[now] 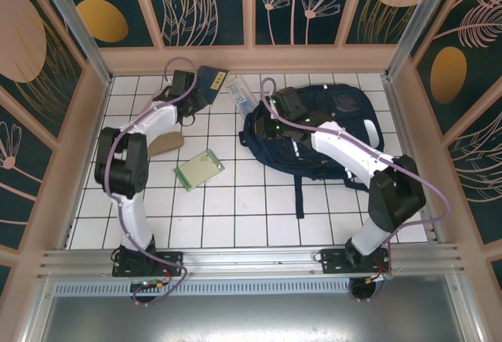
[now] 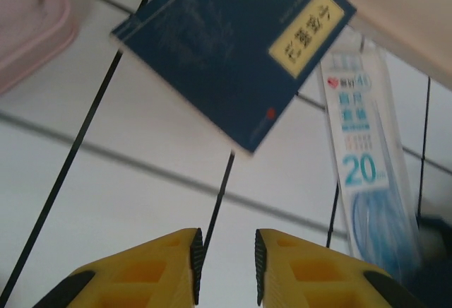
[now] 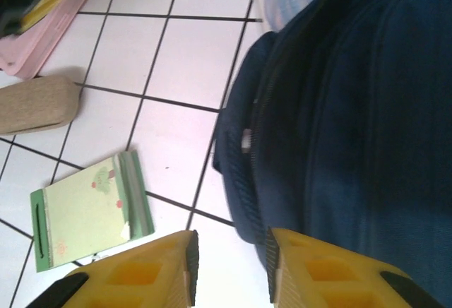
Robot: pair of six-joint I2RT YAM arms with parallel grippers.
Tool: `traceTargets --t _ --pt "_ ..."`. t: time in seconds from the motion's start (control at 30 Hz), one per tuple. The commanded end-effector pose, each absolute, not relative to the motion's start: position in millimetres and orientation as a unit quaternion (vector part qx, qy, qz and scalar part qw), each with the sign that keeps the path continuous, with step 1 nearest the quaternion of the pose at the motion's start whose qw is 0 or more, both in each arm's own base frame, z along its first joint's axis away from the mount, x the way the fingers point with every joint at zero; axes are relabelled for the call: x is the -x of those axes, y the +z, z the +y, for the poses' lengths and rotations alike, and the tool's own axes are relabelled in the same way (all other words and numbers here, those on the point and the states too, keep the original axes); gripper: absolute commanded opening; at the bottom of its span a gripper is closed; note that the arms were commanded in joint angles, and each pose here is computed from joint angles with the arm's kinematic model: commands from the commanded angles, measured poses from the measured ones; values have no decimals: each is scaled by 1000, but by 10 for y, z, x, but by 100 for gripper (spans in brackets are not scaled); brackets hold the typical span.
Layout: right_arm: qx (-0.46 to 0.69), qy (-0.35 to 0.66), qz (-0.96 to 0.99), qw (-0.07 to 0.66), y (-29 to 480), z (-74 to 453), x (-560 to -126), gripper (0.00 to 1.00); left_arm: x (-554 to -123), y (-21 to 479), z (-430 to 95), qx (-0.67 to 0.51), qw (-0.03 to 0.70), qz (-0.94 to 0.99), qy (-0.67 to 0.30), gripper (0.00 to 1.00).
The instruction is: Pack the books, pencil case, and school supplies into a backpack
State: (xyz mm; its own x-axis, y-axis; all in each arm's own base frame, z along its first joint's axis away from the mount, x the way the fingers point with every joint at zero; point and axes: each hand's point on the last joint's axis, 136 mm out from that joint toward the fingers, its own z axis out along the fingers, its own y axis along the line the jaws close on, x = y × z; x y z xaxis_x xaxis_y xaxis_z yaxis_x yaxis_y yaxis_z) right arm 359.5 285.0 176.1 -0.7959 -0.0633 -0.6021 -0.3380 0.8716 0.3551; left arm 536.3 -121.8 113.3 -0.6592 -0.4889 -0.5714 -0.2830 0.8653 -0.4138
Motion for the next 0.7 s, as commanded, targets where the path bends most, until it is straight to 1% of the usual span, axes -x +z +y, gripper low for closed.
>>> traceTargets --t 0.0,0.13,0.2,0.33,0.43,0.5,0.6,0.67 --pt "101 242 913 313 1878 3052 -3640 33 -5800 1257 -1241 198 390 883 -169 29" --pt "101 249 913 306 1876 3173 -3592 33 -6221 1113 -1225 206 392 876 -192 29" --pt "101 250 914 305 1884 3213 -3589 33 -6387 924 -1212 211 378 881 -191 29" --pt "98 250 914 305 1904 3257 -3611 34 -6505 491 -1209 210 341 898 -183 27" --pt "99 251 914 302 1895 3288 -3613 34 -6407 200 -1206 212 310 910 -174 25" --pt "99 253 915 299 1866 3310 -3624 35 -6263 64 -1193 217 289 917 -170 24" --pt "100 259 914 295 1821 3365 -3644 35 -5997 -19 -1200 224 266 920 -179 20" --pt "100 262 915 290 1769 3410 -3664 35 -5778 -39 -1184 241 258 917 -188 19"
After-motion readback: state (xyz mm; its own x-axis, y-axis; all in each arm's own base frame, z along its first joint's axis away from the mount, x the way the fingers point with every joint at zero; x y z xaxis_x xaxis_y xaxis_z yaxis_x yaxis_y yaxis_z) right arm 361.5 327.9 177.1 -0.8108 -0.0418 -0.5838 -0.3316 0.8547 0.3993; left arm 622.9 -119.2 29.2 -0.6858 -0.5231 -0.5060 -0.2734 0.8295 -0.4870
